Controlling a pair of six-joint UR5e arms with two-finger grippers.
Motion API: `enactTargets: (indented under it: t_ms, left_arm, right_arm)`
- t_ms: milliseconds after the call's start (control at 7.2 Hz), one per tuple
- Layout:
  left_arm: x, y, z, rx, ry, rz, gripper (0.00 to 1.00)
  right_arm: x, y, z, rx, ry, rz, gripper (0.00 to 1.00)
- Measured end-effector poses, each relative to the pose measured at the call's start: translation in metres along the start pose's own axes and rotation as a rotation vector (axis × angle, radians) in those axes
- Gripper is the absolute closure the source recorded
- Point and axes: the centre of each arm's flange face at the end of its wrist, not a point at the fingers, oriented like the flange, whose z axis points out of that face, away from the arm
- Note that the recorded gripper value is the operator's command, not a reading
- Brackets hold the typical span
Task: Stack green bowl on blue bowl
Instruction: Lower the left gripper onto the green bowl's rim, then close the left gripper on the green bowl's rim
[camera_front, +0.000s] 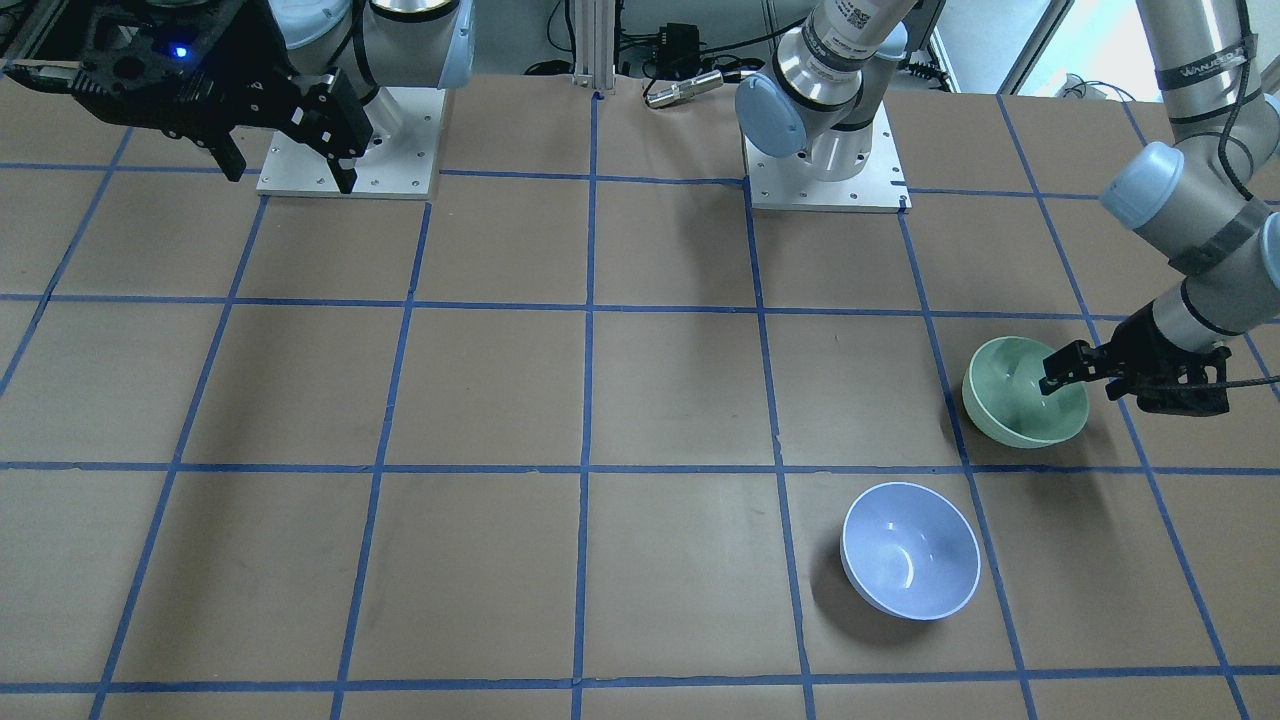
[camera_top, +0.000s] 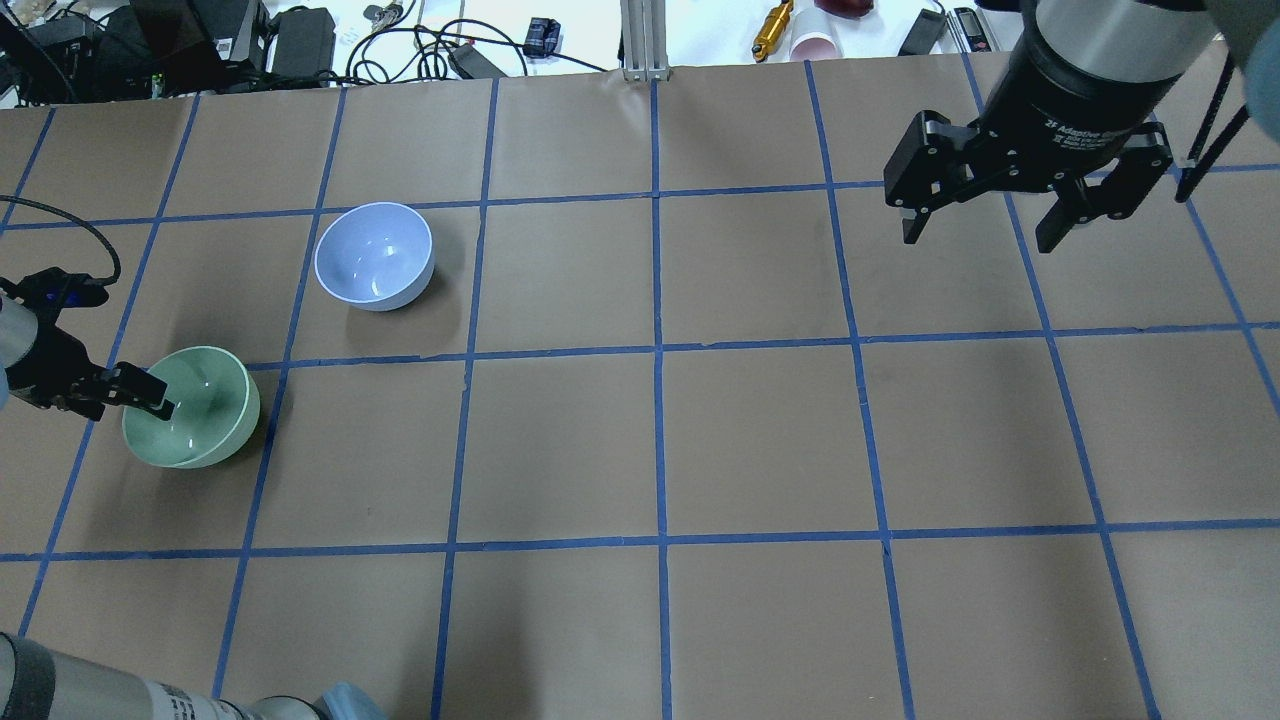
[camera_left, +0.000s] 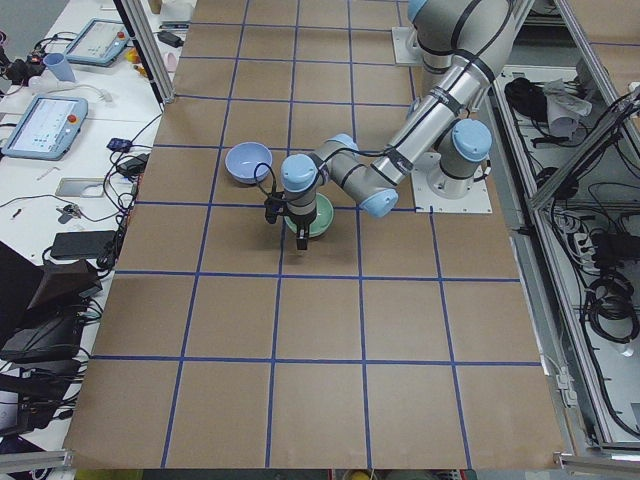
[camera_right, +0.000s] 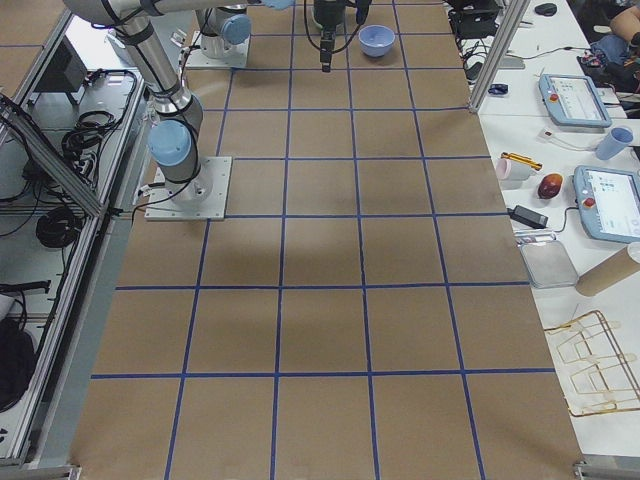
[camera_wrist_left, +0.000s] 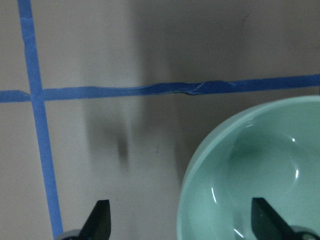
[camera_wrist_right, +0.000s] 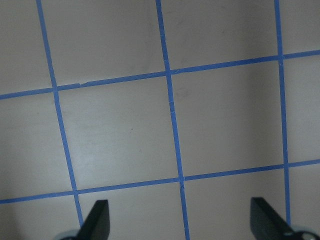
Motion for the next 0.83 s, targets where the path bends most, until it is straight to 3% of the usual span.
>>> enactTargets:
  t_ms: [833]
  left_arm:
    - [-0.005, 0.005, 0.027, -0.004, 0.073, -0.017, 0.01]
  right_arm:
    - [0.000, 0.000, 0.000, -0.001, 0.000, 0.000, 0.00]
